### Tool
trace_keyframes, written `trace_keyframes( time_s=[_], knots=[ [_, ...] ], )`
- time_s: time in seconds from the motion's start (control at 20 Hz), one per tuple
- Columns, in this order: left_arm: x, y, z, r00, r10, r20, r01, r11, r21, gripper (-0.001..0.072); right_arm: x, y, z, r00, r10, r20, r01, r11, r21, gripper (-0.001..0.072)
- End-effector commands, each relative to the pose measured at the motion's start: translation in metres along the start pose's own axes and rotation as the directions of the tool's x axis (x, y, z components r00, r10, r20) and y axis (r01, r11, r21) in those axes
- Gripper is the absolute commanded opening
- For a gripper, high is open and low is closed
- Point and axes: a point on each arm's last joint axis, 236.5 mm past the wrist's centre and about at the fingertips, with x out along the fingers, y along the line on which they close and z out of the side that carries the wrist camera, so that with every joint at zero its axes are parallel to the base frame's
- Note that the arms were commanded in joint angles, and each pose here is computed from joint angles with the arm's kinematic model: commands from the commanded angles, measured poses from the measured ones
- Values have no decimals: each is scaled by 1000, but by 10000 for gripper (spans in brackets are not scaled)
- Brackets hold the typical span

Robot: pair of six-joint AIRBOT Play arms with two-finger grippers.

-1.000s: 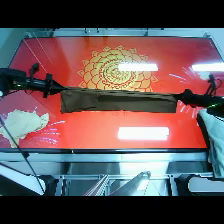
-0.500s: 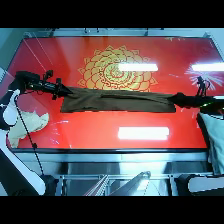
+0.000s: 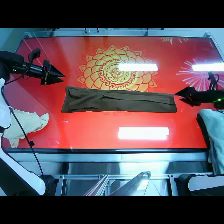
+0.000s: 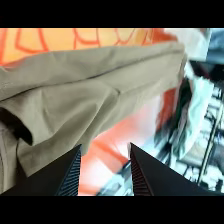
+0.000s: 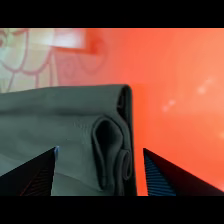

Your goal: Fold the shirts.

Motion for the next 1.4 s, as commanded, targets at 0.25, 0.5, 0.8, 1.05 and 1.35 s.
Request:
trace_keyframes(
  time_s=[0.25, 0.5, 0.8, 1.05, 1.35],
  knots=[
    [38, -31, -4, 1000, 12, -8, -12, 999, 43, 313, 60, 20, -51, 975, 84, -204, -66, 993, 94, 499],
    [131, -48, -18, 992, 85, -88, -74, 989, 129, 0, 65, 53, -47, 961, 155, -227, -153, 988, 23, 23],
    [286, -53, -102, 922, 249, -297, -163, 945, 285, 0, -17, 72, 0, 966, 215, -140, -224, 973, -49, 22],
    [367, -89, -141, 914, 247, -322, -141, 937, 319, 9, -83, 93, 13, 953, 284, -103, -294, 951, -101, 23],
    [404, -128, -143, 961, 91, -262, -34, 976, 216, 19, -109, 135, 2, 880, 452, -143, -467, 879, -97, 23]
  ],
)
